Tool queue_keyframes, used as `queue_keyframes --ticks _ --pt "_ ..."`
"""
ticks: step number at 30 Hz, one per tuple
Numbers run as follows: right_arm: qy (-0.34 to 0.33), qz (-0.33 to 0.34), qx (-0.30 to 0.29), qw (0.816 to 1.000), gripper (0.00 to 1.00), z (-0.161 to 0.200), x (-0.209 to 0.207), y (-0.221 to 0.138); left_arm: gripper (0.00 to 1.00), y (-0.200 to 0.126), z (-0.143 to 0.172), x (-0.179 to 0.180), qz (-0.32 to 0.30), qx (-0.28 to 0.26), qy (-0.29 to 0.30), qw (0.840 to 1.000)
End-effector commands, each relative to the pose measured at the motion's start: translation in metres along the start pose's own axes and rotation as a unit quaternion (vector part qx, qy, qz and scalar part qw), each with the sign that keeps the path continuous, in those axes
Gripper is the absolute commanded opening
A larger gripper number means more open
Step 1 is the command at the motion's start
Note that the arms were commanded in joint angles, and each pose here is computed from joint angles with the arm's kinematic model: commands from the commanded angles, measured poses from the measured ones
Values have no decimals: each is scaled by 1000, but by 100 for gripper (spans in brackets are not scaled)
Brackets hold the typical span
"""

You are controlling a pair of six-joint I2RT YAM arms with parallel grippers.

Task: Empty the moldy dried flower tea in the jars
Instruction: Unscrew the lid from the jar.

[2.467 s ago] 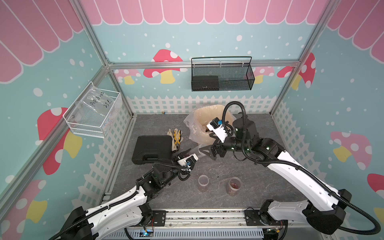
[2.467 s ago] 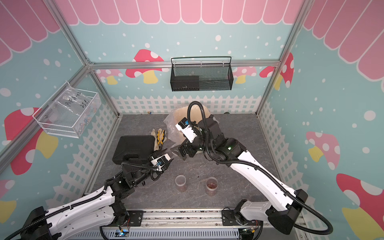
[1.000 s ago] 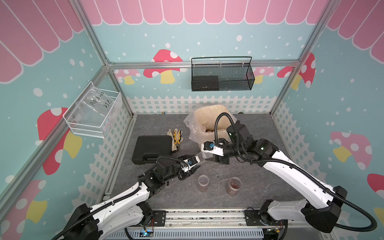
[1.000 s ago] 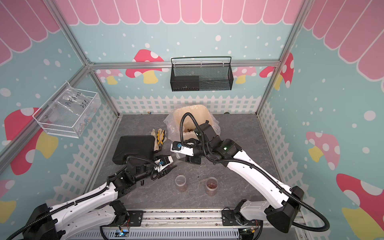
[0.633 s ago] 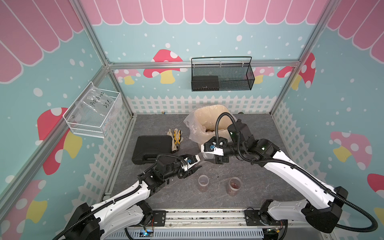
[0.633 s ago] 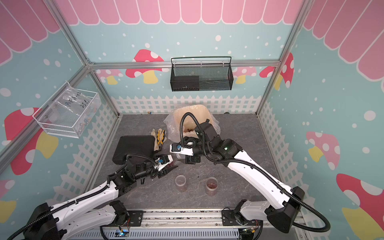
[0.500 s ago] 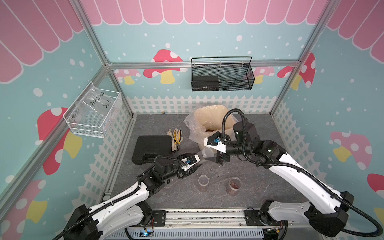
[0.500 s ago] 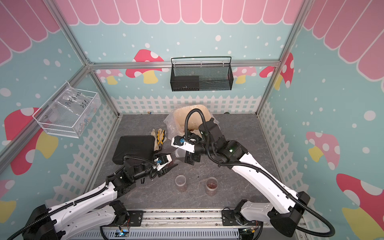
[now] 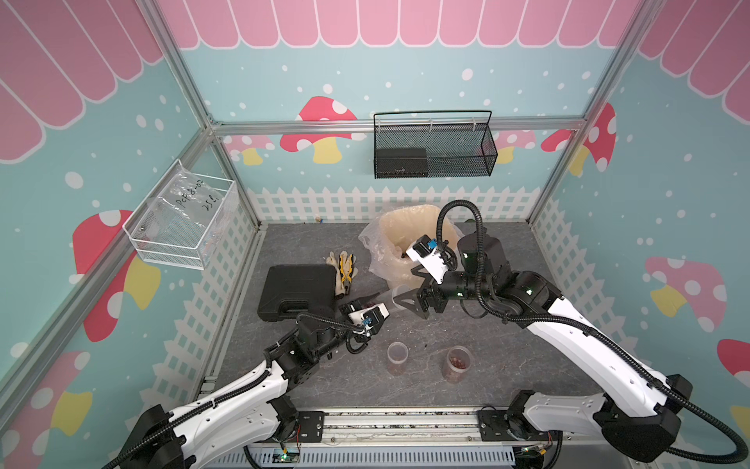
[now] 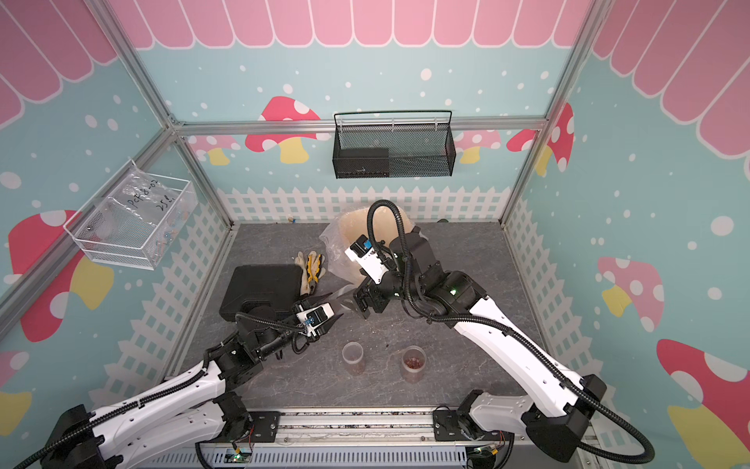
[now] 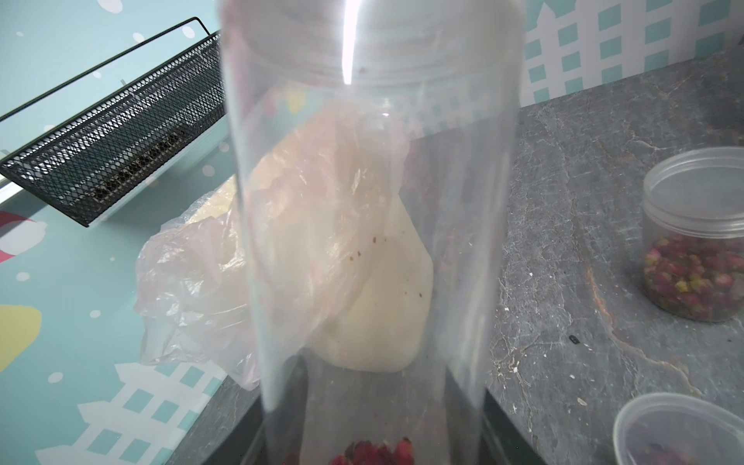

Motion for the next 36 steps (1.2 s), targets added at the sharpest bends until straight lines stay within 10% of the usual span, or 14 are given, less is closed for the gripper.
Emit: queue_keyframes --ticks 1,12,17,26,32,36 --pt "33 6 22 999 92 10 -5 7 25 -5 -2 1 -15 2 23 1000" --pt "31 -24 68 997 67 23 -6 23 25 -9 -3 2 -18 7 26 999" --pt "22 -23 90 995 72 29 -7 25 25 -7 -1 1 -15 13 26 999" --pt "-23 -25 94 995 41 27 -7 24 25 -4 0 -3 4 18 26 999" --pt "-189 -21 82 978 14 22 -9 22 22 1 -4 -16 79 7 11 997" --pt "-377 12 61 924 9 21 -15 18 19 5 -9 -28 152 -5 -14 988"
Point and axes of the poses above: each gripper's point midway between its finger pads, its own y axis out along the fingers, its own x axis along the line the jaws close on, z = x × y, the point moved 7 cm from there along -y, back along the fingers, and after that the axes turned 7 degrees about y, right-handed, at the moved point
